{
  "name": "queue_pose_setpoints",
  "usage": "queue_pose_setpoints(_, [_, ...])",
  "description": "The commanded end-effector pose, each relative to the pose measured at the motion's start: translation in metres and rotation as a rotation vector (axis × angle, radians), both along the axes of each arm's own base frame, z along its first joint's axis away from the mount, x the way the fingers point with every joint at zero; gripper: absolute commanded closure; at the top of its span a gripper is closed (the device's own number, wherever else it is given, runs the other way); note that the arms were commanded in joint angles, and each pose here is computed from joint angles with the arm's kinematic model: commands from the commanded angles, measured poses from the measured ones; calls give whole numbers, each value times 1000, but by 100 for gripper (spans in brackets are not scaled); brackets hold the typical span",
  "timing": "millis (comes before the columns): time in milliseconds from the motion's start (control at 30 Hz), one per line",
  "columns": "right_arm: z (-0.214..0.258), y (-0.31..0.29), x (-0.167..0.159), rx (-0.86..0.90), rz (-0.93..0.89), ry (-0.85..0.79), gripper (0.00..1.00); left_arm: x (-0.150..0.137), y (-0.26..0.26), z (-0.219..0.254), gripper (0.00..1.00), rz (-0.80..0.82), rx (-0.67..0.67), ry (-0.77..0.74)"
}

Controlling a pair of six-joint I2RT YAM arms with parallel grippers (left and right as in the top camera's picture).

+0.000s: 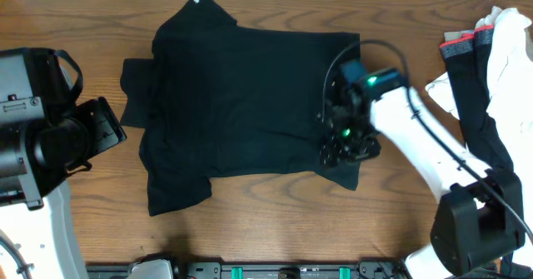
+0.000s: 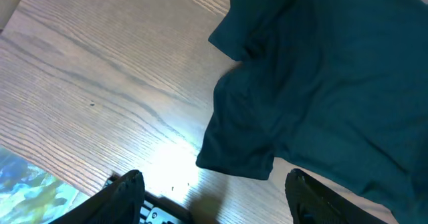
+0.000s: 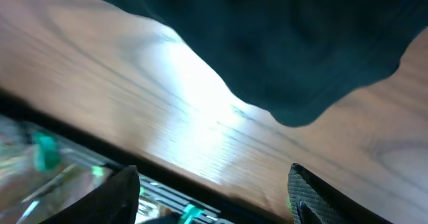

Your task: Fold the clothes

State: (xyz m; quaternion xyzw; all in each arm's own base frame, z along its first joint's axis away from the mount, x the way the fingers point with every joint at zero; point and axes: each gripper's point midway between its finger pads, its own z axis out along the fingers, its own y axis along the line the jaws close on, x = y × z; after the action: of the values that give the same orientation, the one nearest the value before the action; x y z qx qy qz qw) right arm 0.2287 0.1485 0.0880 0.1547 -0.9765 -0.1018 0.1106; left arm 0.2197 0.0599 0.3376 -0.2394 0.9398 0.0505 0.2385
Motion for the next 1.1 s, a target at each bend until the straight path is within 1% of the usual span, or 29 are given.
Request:
queue_pose_setpoints(0, [-22,-17,-7,-136,-52,-19,30,-27,-1,1,29,25,1,30])
queue_pose_setpoints(100, [-49,-29,-9,-207,-109,-52,29,-33,-2,6,26,34,0,-1])
queue_pose_setpoints(300, [-85,-31,-9,-192,-116,-115,29,-39,-3,11,26,38,2,-29])
queue_pose_setpoints(367, [-91,-33,-10,-191,-117,-124,31,-40,-3,11,25,38,3,-31])
queue_pose_setpoints(433, [-95,-37,-13,-208,-124,-123,37,-40,-3,10,25,38,2,-25])
queue_pose_setpoints(467, [-96,-42,-15,-238,-140,-122,46,-40,-3,9,25,38,2,-23])
queue_pose_setpoints(500, [-96,-51,-18,-291,-164,-123,60,-40,-3,8,25,38,1,-19])
queue_pose_setpoints(533, [-94,-59,-19,-335,-192,-124,69,-40,-3,7,25,38,1,-14])
queue_pose_setpoints(567, [-93,-66,-20,-373,-218,-128,73,-40,-3,6,25,38,0,-10])
queue_pose_setpoints(667, [-83,-77,-20,-431,-274,-162,81,-39,-3,4,25,38,-1,-1])
queue_pose_setpoints(867, [-49,-93,-15,-479,-352,-284,91,-38,-3,3,25,38,-2,5])
queue_pose_setpoints(967, [-37,-95,-14,-467,-380,-325,94,-37,-3,2,25,38,-2,7])
queue_pose_setpoints(1067, [-30,-95,-13,-443,-376,-346,93,-37,-3,2,25,38,-2,7])
